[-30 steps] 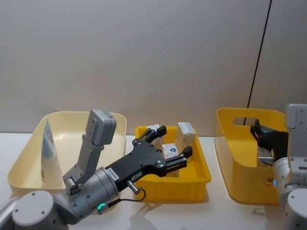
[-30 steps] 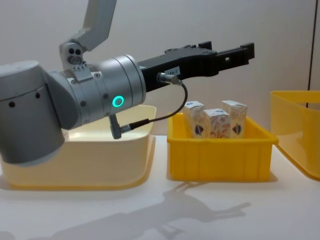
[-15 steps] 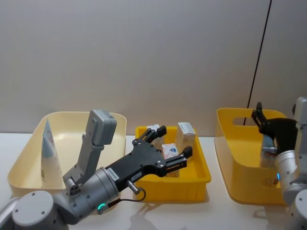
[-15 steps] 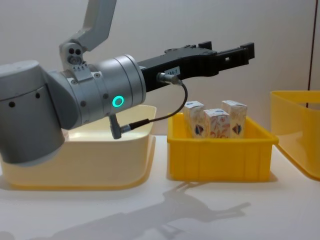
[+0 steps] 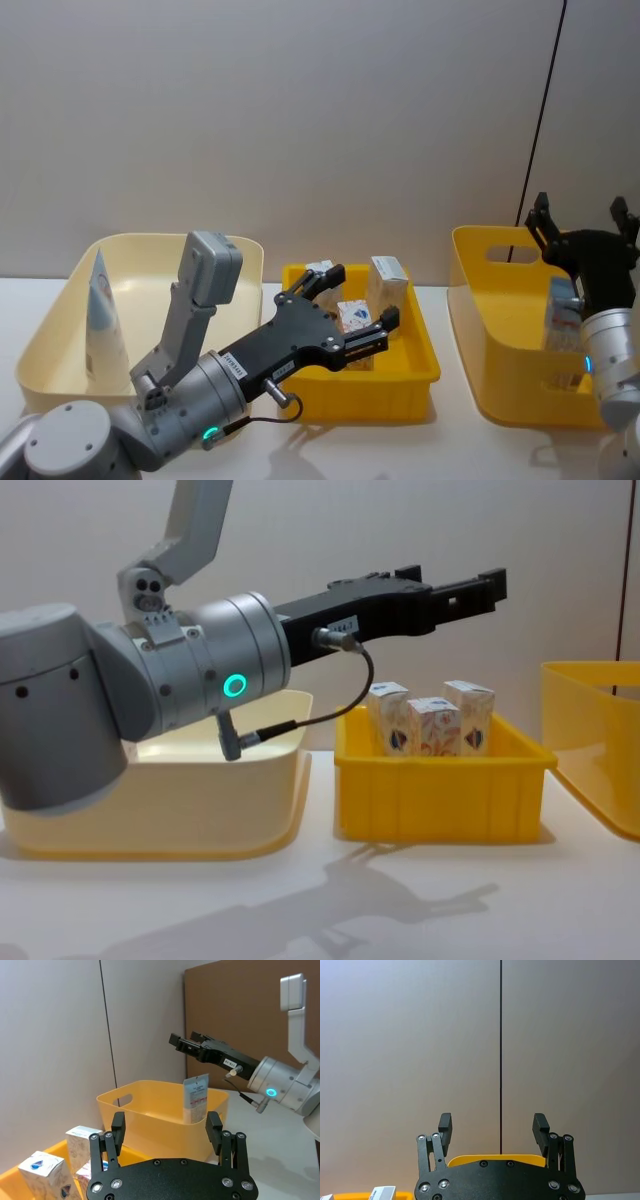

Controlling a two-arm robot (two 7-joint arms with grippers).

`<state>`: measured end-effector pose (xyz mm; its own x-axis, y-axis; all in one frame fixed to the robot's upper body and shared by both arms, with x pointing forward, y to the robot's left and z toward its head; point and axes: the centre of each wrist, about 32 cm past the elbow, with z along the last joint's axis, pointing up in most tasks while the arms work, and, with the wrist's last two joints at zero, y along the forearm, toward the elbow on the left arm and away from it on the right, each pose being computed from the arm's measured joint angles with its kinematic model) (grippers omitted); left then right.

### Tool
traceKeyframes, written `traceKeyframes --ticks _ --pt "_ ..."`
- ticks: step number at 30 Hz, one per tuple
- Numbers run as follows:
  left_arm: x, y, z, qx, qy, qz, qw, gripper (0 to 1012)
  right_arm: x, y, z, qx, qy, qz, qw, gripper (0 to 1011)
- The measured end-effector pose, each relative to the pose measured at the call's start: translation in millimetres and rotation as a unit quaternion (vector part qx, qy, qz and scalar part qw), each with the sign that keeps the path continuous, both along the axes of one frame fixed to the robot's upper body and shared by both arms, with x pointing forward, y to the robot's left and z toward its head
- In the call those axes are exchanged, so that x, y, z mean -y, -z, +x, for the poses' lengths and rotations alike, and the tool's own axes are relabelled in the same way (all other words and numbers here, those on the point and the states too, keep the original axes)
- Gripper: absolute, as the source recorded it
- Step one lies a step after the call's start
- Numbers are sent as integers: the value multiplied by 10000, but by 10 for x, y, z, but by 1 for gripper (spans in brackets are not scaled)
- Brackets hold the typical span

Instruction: Bimanual collaborative sorting of washing and personal care products

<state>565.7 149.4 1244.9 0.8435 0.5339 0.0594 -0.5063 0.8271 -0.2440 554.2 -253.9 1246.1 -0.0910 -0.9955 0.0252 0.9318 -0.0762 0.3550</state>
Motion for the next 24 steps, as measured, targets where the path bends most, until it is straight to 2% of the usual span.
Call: traceKeyframes --ticks 7,10,12,13,14,17,20,21,24 --pt "-54 53 -68 -38 -301 117 9995 1000 -1 55 -82 -103 -144 -49 9998 1001" --pt "-103 94 -126 -68 -564 227 9981 1000 -2 112 -170 -220 -301 -98 9993 1001" --pt "-115 106 -140 -75 -621 252 9977 1000 -3 122 -189 -240 -336 -107 9991 1001" --pt "-143 130 -179 -89 -787 320 9963 1000 -10 174 -268 -353 -486 -146 9981 1001" --pt "-162 148 -206 -97 -903 365 9952 1000 -11 181 -285 -372 -516 -155 9979 1001" --pt "-189 171 -243 -105 -1063 432 9933 1000 -18 219 -347 -458 -627 -172 9968 1001" --pt "-226 206 -300 -116 -1284 526 9903 1000 -29 264 -426 -565 -780 -203 9951 1001" --pt "-246 221 -326 -118 -1397 569 9885 1000 -37 285 -470 -617 -862 -219 9941 1001" --pt "-272 244 -368 -119 -1562 636 9856 1000 -49 330 -555 -731 -1023 -240 9918 1001"
